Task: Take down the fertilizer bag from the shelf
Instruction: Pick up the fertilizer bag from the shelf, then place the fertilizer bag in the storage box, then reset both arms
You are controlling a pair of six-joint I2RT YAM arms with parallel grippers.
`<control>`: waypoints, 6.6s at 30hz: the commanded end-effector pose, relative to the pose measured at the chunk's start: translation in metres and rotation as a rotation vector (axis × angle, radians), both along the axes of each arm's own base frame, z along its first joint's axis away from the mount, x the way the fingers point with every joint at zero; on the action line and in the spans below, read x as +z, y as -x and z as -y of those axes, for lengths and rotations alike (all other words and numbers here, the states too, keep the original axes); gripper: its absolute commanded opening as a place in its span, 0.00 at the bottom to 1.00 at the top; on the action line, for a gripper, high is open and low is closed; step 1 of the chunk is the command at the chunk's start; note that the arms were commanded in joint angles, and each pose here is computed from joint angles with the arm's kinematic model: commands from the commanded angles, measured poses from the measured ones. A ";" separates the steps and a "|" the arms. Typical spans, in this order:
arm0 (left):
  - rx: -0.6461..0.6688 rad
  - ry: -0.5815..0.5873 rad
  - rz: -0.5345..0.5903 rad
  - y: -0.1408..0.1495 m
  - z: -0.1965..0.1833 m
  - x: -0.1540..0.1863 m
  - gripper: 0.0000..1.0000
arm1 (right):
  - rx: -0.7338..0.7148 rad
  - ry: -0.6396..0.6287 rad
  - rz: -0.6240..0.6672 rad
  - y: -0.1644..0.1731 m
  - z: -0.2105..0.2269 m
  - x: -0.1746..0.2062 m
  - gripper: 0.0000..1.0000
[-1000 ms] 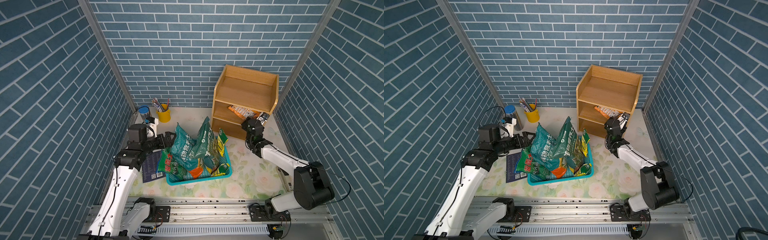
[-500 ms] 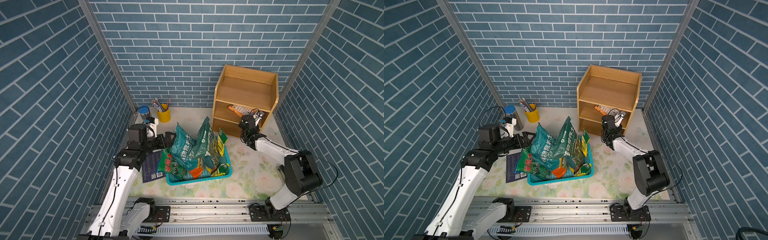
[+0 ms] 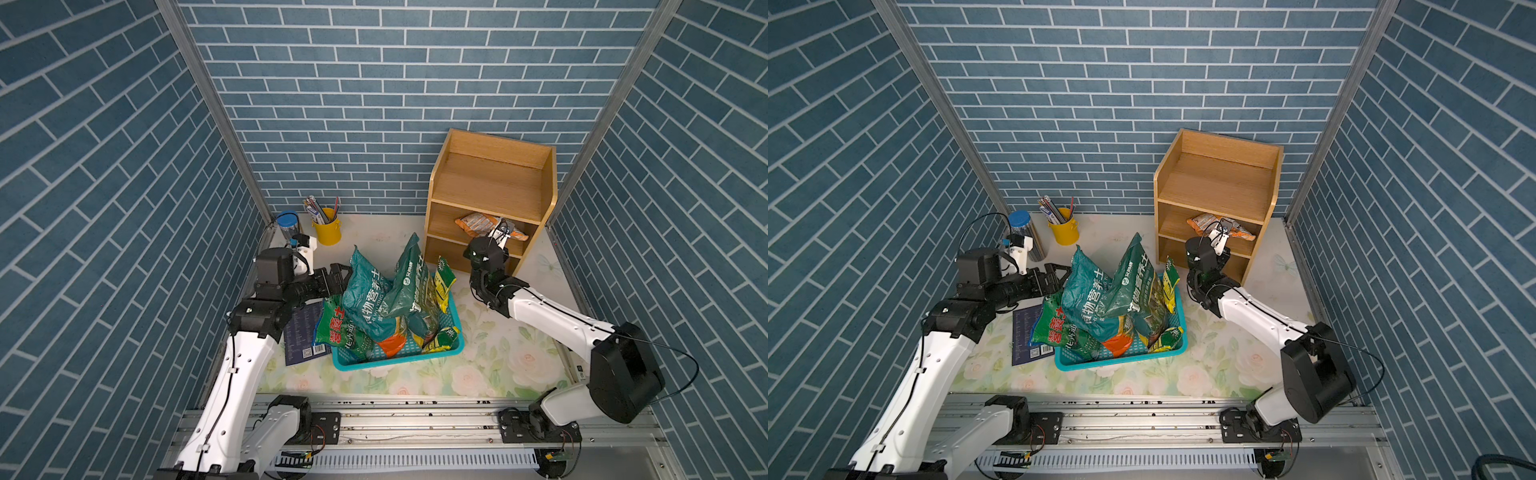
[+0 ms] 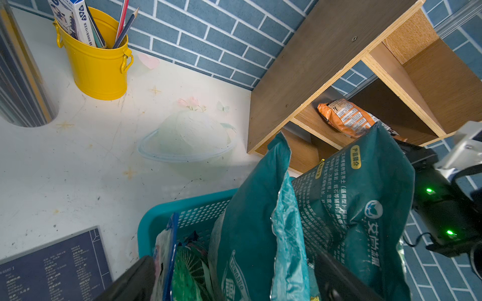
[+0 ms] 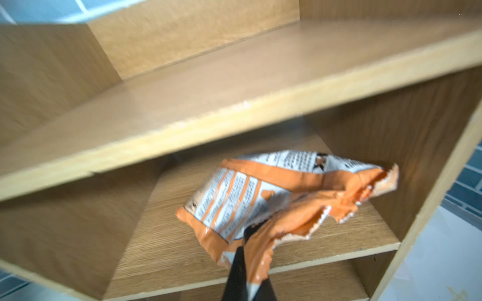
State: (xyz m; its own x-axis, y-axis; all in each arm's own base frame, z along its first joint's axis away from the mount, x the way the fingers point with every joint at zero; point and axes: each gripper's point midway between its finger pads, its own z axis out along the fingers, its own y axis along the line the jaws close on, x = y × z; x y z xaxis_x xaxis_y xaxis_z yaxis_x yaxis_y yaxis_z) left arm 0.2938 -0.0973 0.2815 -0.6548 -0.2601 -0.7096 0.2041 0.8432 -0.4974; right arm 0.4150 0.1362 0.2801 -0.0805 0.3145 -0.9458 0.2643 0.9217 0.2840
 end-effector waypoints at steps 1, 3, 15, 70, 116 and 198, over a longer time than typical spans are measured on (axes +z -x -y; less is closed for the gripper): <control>-0.006 -0.003 -0.007 -0.001 0.001 -0.006 1.00 | -0.036 -0.002 0.063 0.010 0.012 0.042 0.00; -0.007 -0.002 -0.007 0.000 0.001 -0.006 1.00 | -0.023 -0.003 0.067 0.015 0.010 0.053 0.00; -0.007 -0.001 -0.004 0.000 0.001 -0.005 1.00 | 0.119 -0.039 0.147 0.055 0.004 0.119 0.00; -0.002 -0.005 -0.007 0.000 0.000 -0.006 1.00 | 0.855 0.038 0.148 0.280 -0.203 0.176 0.00; -0.004 -0.003 0.001 0.000 0.001 -0.004 1.00 | 0.993 0.141 -0.255 0.251 -0.284 -0.102 0.00; 0.491 -0.516 0.557 -0.070 -0.106 -0.147 1.00 | 0.294 0.416 0.006 0.046 0.118 -0.153 1.00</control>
